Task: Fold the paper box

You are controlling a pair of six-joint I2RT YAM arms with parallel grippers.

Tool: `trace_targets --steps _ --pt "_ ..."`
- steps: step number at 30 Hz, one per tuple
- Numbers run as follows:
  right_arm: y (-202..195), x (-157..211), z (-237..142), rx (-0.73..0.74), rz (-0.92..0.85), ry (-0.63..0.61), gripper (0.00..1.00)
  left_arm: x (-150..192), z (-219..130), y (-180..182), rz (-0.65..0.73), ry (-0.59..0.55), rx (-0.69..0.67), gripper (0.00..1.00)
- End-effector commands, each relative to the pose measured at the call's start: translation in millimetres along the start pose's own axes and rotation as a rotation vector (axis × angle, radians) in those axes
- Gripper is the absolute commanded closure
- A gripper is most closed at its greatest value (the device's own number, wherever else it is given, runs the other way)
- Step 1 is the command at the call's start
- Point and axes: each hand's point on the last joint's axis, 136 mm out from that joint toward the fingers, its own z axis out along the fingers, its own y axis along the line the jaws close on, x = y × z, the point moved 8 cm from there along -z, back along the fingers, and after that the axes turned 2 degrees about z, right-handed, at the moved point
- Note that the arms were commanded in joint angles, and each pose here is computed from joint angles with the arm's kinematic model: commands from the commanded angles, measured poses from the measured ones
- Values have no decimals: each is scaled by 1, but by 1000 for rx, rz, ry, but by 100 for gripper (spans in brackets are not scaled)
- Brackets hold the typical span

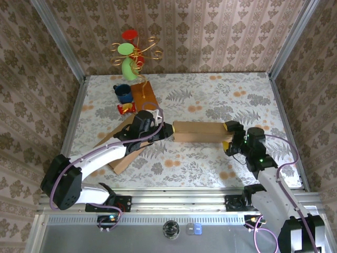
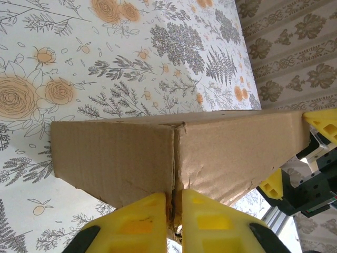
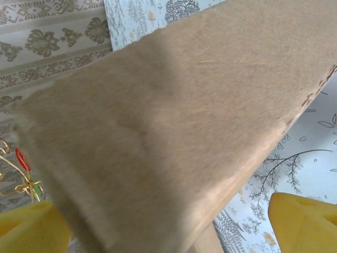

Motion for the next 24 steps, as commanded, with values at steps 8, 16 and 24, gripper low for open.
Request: trace_targets --steps 8,16,24 --pt "8 -8 6 -223 -77 -56 27 28 10 22 17 96 -61 90" --pt "-16 -7 9 -133 -107 -37 37 33 12 22 19 106 -59 90" --pt "-28 -7 -8 -149 -115 -91 33 43 16 25 17 121 -46 89"
